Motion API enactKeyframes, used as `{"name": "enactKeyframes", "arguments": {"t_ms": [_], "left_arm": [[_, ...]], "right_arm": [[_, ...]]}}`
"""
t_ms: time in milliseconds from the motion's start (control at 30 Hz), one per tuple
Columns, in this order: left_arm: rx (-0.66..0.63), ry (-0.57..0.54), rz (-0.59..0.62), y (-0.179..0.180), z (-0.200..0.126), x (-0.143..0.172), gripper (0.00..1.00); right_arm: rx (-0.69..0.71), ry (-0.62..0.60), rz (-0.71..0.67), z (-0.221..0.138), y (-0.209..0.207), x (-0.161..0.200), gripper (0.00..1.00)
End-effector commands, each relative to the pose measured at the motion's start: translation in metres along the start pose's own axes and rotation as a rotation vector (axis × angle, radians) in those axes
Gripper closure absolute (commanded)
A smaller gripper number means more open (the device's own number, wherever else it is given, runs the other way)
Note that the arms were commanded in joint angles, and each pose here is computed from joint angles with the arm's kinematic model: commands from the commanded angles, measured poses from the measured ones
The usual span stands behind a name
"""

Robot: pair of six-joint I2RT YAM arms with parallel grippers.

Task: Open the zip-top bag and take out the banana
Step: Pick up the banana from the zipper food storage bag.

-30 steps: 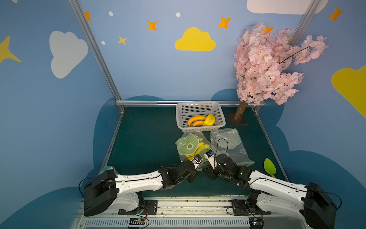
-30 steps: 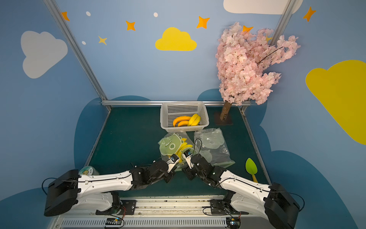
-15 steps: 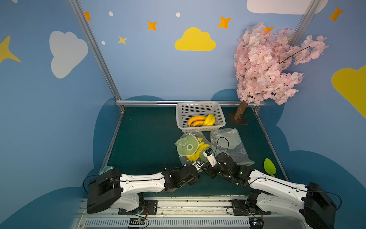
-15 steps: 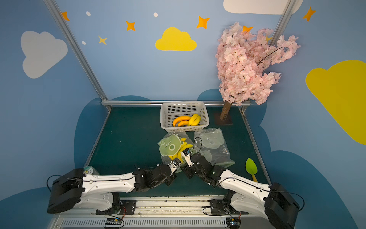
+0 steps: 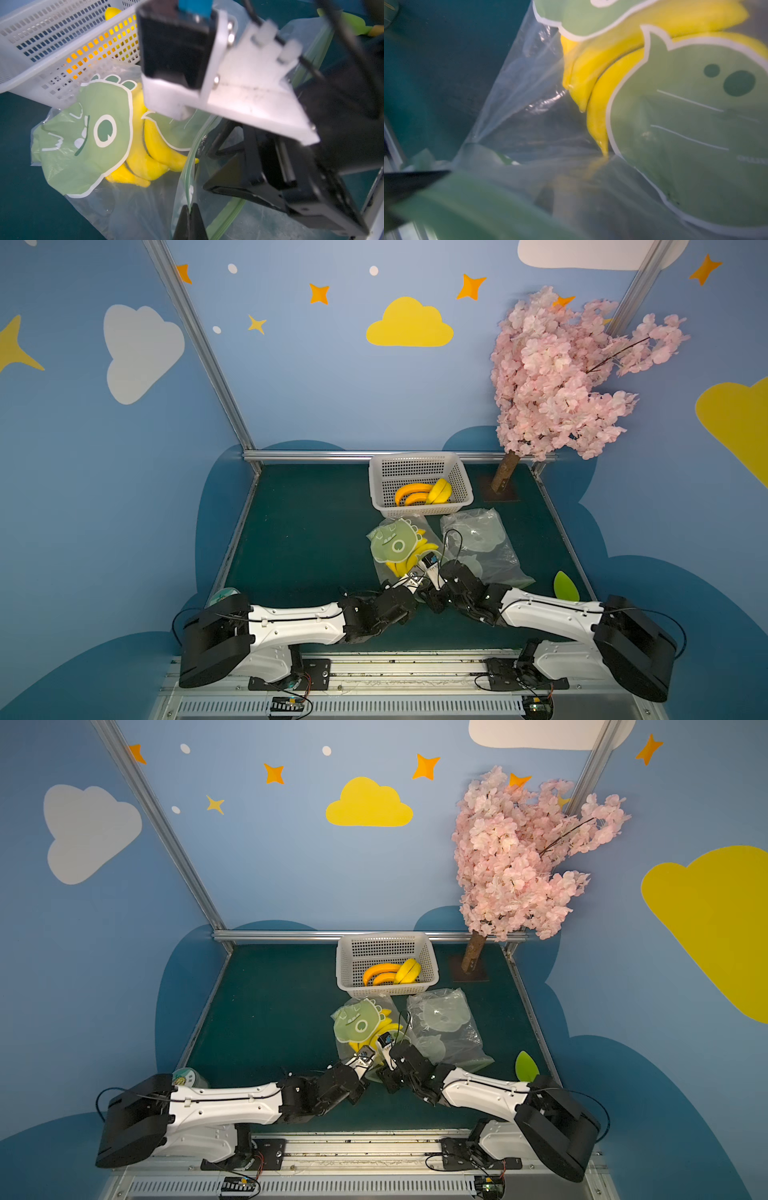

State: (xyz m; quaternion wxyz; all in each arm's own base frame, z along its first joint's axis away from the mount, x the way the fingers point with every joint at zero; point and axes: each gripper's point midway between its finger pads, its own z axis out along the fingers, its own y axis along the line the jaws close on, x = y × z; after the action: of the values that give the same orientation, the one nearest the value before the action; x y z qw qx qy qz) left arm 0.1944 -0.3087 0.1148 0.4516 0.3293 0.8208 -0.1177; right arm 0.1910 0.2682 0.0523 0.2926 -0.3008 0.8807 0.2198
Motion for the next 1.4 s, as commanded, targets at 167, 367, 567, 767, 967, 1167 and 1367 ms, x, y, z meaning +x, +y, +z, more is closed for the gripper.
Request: {"name": "enactKeyframes", "arguments": {"t_ms": [167, 367, 567, 767, 967, 1167, 1367], "left_arm": [[-0.084, -0.103, -0.060, 0.018, -0.012, -0.029, 0.97], [-0.068, -0.088, -0.086, 0.014, -0.011, -0.016, 0.97], [-0.109, -0.054, -0.092, 0.016, -0.006, 0.005, 0.97], [-0.164, -0.066, -0.126, 0.027, -0.008, 0.013, 0.97], [-0.153, -0.078, -0.117, 0.024, -0.008, 0.009, 0.97], [-0.134, -0.071, -0.117, 0.020, -0.005, 0.012, 0.97], [-0.132, -0.069, -0.115, 0.021, -0.006, 0.015, 0.97]], "right_arm": [[-0.008, 0.041, 0.012, 0.011, 0.005, 0.002, 0.62], [-0.031, 0.059, -0.012, 0.016, 0.020, -0.009, 0.63], [0.003, 0.043, -0.009, 0.003, 0.020, -0.021, 0.60], [0.050, -0.008, -0.022, 0.007, 0.010, -0.025, 0.58], [0.134, 0.060, -0.094, 0.021, -0.001, -0.026, 0.55], [0.157, 0.085, -0.125, 0.034, -0.005, -0.023, 0.54], [0.131, 0.086, -0.150, 0.043, -0.002, -0.023, 0.54]]}}
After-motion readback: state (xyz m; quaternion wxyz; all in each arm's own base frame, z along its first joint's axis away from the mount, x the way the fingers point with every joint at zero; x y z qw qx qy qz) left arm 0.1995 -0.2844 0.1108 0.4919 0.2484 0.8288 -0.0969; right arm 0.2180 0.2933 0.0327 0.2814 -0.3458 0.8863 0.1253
